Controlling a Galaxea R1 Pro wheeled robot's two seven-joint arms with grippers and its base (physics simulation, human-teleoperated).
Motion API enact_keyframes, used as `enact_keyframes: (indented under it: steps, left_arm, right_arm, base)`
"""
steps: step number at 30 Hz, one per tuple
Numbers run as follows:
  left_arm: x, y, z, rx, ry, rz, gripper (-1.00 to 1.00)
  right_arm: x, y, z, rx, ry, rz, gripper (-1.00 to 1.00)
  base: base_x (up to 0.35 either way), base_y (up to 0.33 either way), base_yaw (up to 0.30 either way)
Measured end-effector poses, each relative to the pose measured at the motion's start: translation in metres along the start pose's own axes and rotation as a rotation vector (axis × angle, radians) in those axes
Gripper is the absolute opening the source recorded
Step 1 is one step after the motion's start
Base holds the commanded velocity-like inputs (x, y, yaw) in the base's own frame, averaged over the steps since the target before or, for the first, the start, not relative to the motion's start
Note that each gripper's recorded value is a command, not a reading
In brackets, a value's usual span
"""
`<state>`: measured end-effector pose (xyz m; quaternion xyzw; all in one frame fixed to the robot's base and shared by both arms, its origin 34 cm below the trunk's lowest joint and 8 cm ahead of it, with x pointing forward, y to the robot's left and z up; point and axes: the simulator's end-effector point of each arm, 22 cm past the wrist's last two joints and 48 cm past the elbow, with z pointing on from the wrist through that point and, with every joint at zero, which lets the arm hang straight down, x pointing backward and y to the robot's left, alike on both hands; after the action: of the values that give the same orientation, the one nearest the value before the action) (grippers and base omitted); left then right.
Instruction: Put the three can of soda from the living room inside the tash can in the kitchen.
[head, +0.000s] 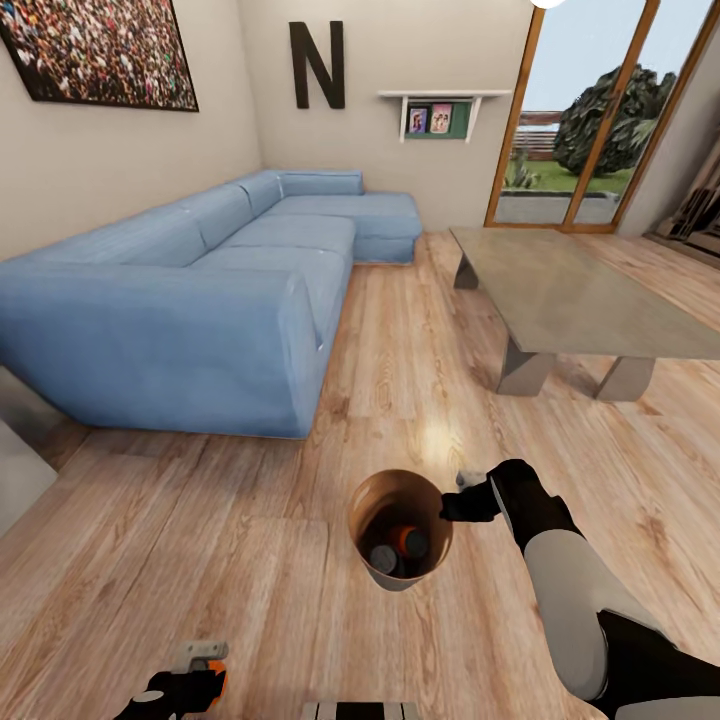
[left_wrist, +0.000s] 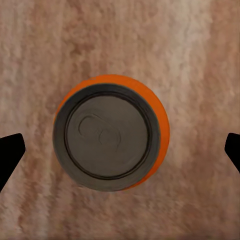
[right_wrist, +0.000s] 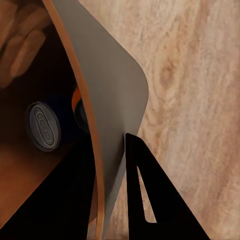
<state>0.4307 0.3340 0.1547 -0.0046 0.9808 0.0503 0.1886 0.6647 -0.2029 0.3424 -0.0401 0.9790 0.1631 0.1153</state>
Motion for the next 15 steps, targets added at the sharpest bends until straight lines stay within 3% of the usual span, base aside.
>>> enact_keyframes:
  steps: [15]
  left_arm:
    - [0.0021, 0.0002, 0.0009, -0.001, 0.005, 0.000, 1.00]
  right_arm:
    - [0.0009, 0.0030, 0.0032, -0.005, 0.003, -0.001, -1.00]
  base:
    - [0.044, 0.026, 0.000]
